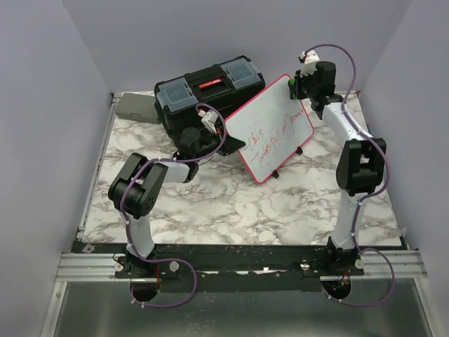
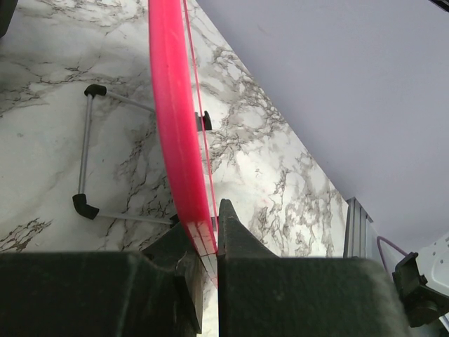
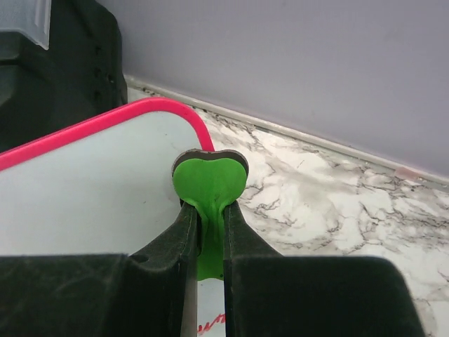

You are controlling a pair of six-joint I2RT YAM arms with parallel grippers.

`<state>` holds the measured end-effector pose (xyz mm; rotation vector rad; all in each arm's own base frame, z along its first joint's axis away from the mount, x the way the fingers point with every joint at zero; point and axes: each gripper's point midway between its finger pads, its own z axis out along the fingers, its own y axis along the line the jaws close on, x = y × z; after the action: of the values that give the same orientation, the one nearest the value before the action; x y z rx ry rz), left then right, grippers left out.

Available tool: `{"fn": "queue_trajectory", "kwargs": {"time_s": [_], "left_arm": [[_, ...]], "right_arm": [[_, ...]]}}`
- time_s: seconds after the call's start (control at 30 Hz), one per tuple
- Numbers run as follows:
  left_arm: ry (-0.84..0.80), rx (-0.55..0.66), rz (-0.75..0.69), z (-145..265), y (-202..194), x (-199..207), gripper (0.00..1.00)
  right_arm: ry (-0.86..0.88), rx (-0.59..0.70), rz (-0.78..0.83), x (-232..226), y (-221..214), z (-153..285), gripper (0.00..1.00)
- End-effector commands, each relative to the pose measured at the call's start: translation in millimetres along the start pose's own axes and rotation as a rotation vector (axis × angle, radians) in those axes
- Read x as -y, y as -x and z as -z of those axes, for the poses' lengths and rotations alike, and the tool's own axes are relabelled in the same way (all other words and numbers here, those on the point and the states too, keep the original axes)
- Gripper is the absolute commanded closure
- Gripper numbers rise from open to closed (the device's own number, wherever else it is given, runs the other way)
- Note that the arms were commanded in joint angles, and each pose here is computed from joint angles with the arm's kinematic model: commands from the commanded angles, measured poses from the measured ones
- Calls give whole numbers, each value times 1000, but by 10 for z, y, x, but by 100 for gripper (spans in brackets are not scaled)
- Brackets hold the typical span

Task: Erase the whiteboard
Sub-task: Erase the whiteboard at the whiteboard stand.

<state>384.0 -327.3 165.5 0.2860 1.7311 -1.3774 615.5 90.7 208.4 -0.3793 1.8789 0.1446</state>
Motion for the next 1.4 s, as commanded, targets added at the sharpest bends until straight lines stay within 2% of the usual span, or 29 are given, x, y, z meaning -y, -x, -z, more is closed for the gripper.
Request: {"fn": "queue_trajectory", "kwargs": {"time_s": [0.0, 0.17, 0.4, 0.53, 0.73, 0.93, 1.17, 1.37], "left_arm": [[-173, -160, -78, 64, -404, 340, 100], [-162, -144, -69, 56, -375, 328, 100], [-148, -131, -46, 43, -344, 327, 100], [-146, -125, -39, 34, -322, 334, 100], [-146, -121, -38, 45, -306, 355, 100], [-137, -123, -37, 55, -312, 345, 100], [-132, -121, -32, 38, -304, 332, 100], [-123, -116, -23, 32, -294, 319, 100]], "right_arm": [[47, -146, 30, -131, -540, -71, 99], [327, -140, 7, -766, -641, 283, 99], [470, -54, -65, -1640, -490, 802, 99], [484, -56, -65, -1928, -495, 922, 99], [485, -71, -61, -2087, -571, 960, 99], [511, -113, 44, -2056, -539, 1073, 99], [458, -96, 53, -1948, -296, 1199, 99], [497, -241, 91, -2158, -708, 1270, 99]]}}
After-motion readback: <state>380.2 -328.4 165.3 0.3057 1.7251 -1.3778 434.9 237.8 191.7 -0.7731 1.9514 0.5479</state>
